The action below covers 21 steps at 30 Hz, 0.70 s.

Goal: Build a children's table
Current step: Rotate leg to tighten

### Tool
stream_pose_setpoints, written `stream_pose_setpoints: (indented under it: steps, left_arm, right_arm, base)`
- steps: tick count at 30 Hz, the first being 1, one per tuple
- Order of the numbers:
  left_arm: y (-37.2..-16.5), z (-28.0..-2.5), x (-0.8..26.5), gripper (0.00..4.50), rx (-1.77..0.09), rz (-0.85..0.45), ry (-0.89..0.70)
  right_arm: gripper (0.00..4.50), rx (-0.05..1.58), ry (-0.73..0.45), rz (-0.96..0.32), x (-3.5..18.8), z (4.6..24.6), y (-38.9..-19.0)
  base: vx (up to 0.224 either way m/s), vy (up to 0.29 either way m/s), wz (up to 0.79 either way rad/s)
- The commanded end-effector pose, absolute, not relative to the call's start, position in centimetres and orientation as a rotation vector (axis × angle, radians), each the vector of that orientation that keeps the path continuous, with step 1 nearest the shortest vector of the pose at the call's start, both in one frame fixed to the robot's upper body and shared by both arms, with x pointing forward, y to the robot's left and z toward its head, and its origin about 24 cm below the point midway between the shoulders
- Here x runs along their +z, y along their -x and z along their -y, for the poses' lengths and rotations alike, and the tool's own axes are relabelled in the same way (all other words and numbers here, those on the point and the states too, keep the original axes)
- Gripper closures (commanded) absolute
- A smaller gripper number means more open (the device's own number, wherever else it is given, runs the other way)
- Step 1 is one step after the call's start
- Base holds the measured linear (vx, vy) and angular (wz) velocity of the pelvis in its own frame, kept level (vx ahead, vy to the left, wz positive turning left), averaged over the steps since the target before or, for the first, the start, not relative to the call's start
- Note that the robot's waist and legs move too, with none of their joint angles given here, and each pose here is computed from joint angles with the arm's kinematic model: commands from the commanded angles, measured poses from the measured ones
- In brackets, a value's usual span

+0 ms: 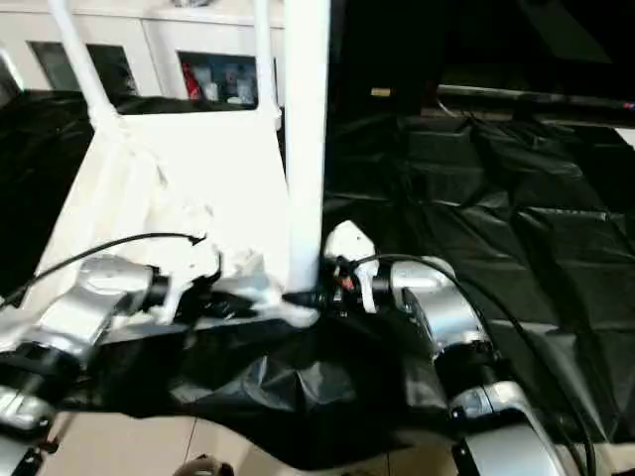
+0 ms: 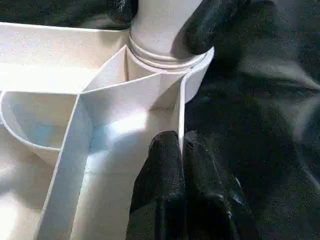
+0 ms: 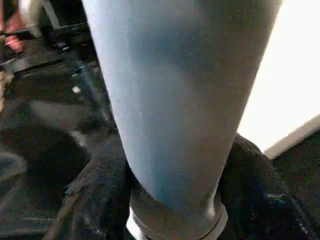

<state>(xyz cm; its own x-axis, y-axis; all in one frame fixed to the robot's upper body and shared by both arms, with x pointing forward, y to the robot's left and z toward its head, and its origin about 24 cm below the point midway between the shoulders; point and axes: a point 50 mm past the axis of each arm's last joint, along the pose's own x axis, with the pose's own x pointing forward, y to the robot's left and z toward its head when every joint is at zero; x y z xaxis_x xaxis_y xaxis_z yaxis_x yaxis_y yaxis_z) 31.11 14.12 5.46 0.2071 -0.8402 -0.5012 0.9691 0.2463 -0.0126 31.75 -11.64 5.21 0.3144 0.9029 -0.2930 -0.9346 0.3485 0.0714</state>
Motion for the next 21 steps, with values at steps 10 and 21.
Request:
stream_pose_setpoints:
  steps: [10, 21]
  left_arm:
    - [-35.4, -8.9, 8.5, 4.50, -0.954, -0.272, -0.234]
    - [-34.0, -9.1, 7.6, 4.50, -1.115, -0.268, -0.303]
  right_arm:
    - [2.46, 0.748, -0.057, -0.367, 2.6, 5.3, -33.2]
    - [1.32, 0.855, -0.006, -0.300, 3.6, 6.2, -33.5]
  base:
    - [0.000, 0.000, 0.00]
    - [0.000, 0.000, 0.00]
